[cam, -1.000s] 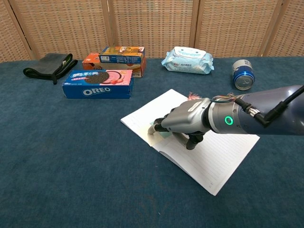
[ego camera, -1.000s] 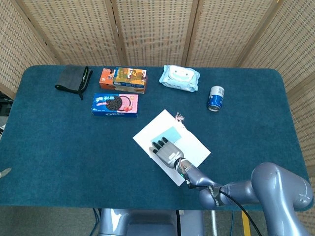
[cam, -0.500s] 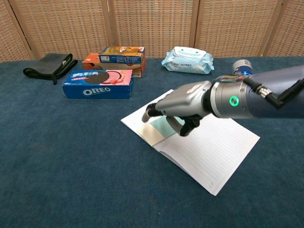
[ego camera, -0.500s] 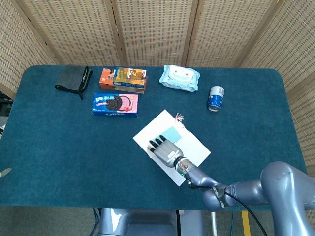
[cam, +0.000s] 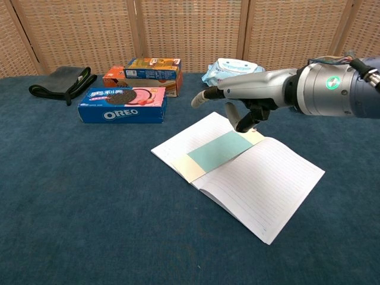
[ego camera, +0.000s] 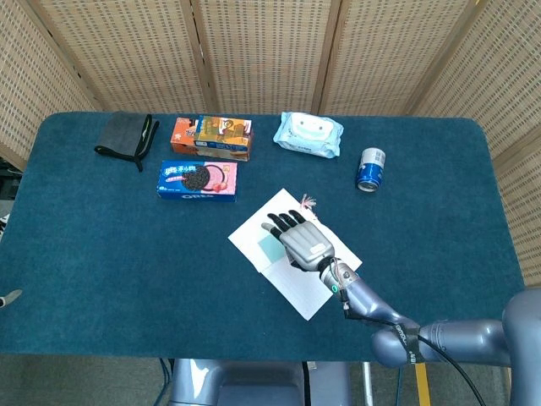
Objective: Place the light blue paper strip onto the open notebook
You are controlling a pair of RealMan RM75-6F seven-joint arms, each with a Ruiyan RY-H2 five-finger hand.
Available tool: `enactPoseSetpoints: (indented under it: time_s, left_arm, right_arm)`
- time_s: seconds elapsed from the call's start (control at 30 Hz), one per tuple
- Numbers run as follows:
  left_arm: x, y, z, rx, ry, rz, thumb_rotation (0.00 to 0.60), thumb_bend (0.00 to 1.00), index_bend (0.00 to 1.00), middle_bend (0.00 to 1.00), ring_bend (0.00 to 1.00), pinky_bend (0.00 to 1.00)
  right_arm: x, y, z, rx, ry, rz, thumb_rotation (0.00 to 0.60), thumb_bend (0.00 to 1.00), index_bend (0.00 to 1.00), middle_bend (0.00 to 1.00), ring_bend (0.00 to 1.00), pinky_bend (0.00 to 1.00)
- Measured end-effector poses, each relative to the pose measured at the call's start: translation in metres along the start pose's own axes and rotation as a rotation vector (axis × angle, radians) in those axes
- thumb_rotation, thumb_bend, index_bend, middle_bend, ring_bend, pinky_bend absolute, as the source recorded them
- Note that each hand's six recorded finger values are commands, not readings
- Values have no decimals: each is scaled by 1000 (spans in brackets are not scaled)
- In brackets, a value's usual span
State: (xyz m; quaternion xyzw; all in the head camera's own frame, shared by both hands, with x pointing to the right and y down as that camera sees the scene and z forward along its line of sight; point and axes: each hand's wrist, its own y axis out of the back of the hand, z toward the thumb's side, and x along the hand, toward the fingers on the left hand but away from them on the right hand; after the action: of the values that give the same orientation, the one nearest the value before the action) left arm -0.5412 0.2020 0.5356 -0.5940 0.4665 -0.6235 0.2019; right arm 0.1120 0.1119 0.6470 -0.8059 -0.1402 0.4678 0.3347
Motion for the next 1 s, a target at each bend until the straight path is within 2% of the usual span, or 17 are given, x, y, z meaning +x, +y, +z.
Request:
enactPoseSetpoints:
  time_s: [0.2,0.53,0.83,1.0]
  left_arm:
    - [-1,-2,0,3,3,-1,600,0,0,0,0,0]
    - [3,-3,-1,3,16,-8,600,0,0,0,0,0]
    - [5,-6,2,14,14,-18,600,0,0,0,0,0]
    - [5,-7,2,16,15,-19,600,0,0,0,0,0]
  right_arm:
    - [-3,-27,-11,-4,-33,101,600,1000,0,0,0,0]
    - [-27,-53,-48,-24,-150,165,600,1000,0,0,0,0]
    - [-27,-65,-54,-20,-151,221,600,1000,0,0,0,0]
    - [-32,-63,-54,10,-136,228,600,1000,0,0,0,0]
